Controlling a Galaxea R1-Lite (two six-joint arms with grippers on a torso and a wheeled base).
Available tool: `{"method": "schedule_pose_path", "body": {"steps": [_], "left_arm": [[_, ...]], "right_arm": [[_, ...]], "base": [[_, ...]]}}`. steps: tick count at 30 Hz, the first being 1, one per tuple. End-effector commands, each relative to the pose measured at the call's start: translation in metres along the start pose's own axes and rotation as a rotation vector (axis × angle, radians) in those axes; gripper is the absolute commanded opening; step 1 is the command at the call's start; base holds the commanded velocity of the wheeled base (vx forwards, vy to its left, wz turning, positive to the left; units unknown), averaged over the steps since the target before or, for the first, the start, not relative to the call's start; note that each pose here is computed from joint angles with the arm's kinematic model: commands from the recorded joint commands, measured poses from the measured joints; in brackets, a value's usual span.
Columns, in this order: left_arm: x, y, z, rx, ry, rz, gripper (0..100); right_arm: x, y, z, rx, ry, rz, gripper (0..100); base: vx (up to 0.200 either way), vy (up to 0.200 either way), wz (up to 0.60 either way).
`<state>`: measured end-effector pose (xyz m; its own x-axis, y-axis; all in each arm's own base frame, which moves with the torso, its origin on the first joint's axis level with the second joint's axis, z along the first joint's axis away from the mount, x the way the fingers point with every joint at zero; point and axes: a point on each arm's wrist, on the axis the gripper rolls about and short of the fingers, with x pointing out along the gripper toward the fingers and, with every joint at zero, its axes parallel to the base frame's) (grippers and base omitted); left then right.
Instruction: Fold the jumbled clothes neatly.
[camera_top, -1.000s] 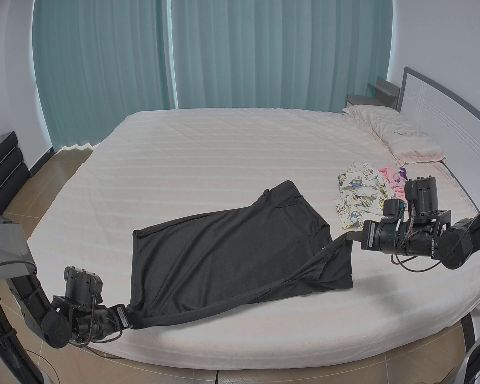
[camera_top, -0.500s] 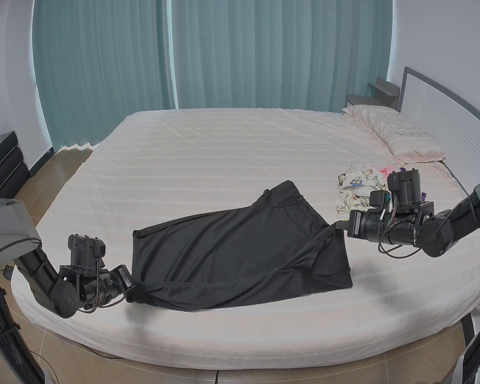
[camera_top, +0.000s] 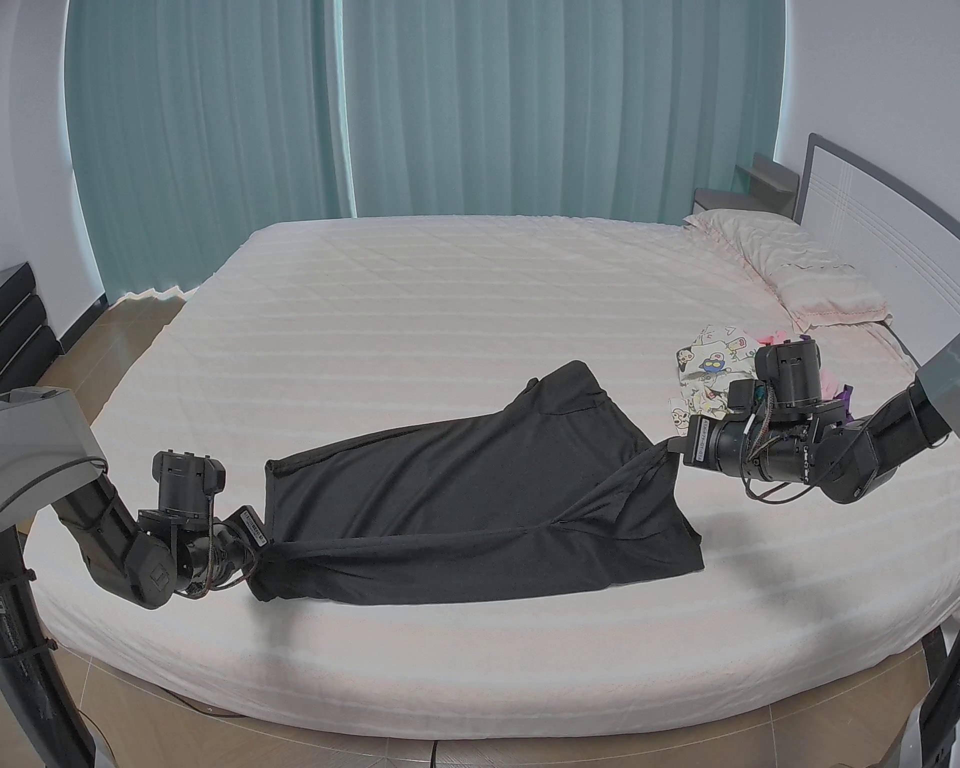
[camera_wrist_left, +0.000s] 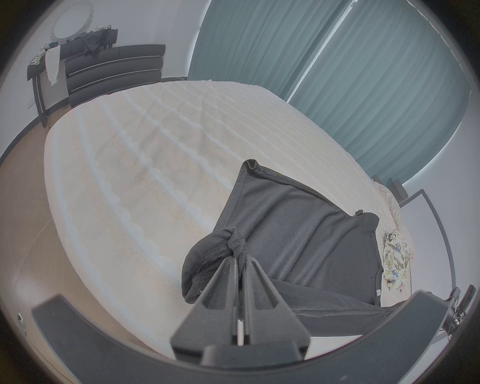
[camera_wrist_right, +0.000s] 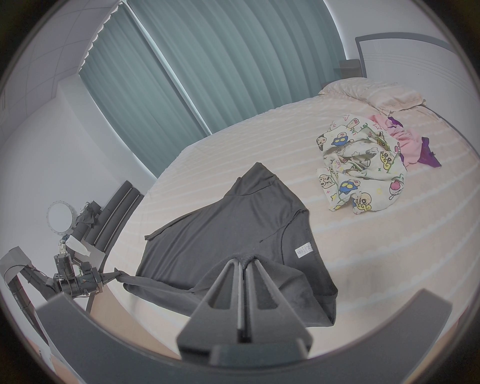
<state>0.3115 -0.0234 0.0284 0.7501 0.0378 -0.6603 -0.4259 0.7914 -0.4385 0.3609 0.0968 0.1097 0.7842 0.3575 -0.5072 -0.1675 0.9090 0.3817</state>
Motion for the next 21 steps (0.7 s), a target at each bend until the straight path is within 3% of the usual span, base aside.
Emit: {"method": "schedule_pose_path", "body": {"steps": [1,21], "left_arm": [[0.006,0.002,0.001,-0.006,0.000,0.008,0],[0.057,-0.001,0.005,-0.017,0.011,0.020,0]], "right_arm": [[0.002,-0.004,0.000,0.005,0.003,-0.007,0],[0.031,-0.012,-0.007,0.053,0.022,-0.016,0]], "base": [[0.000,0.000,0.00],[0.000,0.000,0.00]]}}
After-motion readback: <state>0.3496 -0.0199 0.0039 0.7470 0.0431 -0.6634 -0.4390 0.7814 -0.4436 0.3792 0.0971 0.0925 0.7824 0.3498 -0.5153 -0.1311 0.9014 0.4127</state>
